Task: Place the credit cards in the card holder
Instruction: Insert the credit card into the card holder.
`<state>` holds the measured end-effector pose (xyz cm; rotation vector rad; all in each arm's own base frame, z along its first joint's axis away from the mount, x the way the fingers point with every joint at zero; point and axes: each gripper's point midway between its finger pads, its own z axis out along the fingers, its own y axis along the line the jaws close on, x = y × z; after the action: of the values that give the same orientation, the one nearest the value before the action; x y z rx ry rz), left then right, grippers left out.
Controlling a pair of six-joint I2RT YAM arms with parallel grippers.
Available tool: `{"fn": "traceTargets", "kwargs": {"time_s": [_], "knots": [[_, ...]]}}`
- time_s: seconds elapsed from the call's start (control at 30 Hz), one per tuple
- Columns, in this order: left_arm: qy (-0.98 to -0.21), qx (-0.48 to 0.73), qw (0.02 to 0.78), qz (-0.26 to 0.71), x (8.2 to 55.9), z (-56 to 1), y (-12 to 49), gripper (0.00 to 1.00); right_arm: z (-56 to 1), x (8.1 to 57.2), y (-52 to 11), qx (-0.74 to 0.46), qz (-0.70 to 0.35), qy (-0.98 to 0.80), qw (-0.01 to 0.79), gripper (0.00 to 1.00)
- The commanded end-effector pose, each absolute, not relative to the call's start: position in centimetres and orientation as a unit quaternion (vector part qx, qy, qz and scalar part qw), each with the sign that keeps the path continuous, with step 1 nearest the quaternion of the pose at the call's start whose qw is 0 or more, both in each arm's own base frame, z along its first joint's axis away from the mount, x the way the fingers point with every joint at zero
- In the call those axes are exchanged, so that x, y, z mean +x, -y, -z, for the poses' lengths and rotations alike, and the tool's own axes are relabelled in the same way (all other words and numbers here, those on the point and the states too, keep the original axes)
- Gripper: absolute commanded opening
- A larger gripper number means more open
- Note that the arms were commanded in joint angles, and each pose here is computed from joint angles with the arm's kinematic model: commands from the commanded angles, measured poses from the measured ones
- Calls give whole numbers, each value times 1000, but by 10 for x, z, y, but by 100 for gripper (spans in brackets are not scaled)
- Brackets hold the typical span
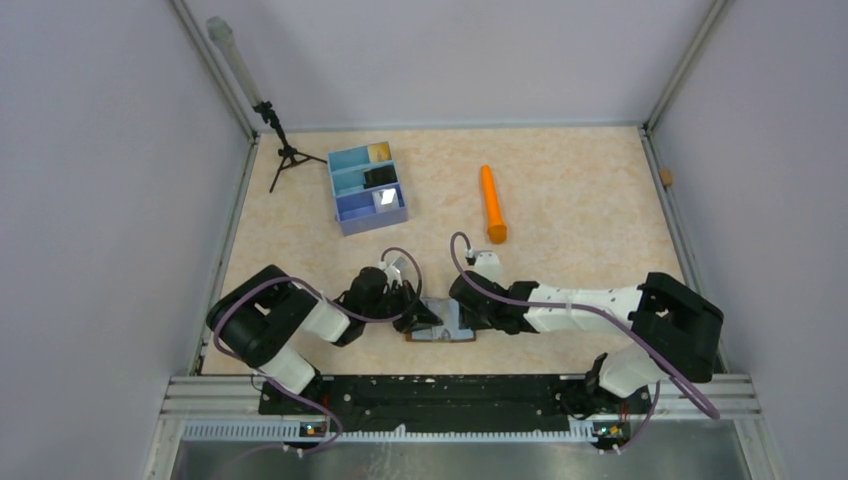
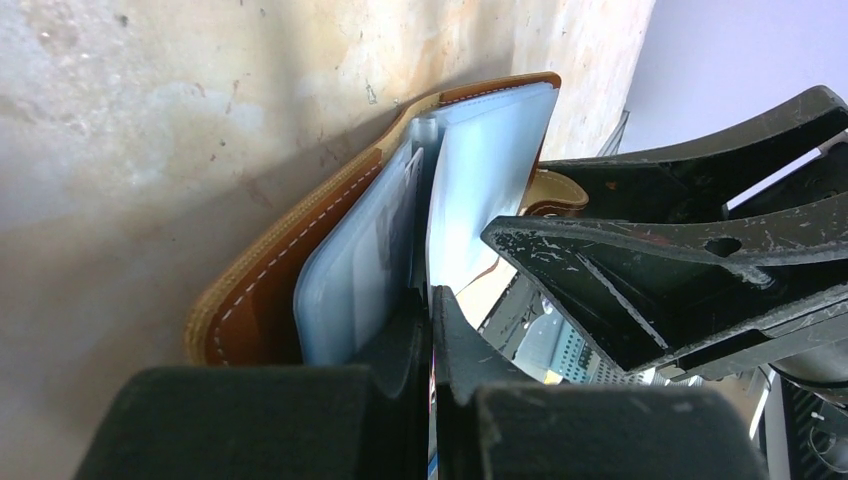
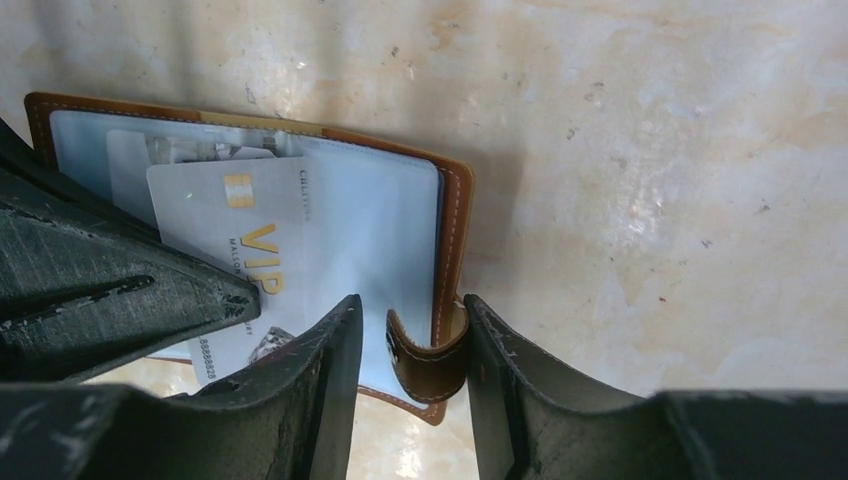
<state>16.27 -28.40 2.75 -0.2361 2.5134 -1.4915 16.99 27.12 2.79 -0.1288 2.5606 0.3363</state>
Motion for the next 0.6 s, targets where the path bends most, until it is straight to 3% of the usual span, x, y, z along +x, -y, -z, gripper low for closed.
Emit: {"fn": "traceTargets", "kwargs": {"time_s": [0.0, 0.2, 0.37, 0.57], "knots": [[-862, -74, 92, 492, 160, -16, 283, 0, -41, 172, -268, -32, -145, -944, 294, 39], [-860, -62, 86, 499, 162, -17, 290, 0, -34, 171, -263, -24, -153, -947, 283, 22], [-872, -48, 90, 478, 168, -14, 291, 2, -34, 171, -262, -24, -154, -946, 283, 0], [-900, -28, 106, 421, 174, -13, 281, 22, -32, 173, -255, -20, -138, -948, 286, 0]]}}
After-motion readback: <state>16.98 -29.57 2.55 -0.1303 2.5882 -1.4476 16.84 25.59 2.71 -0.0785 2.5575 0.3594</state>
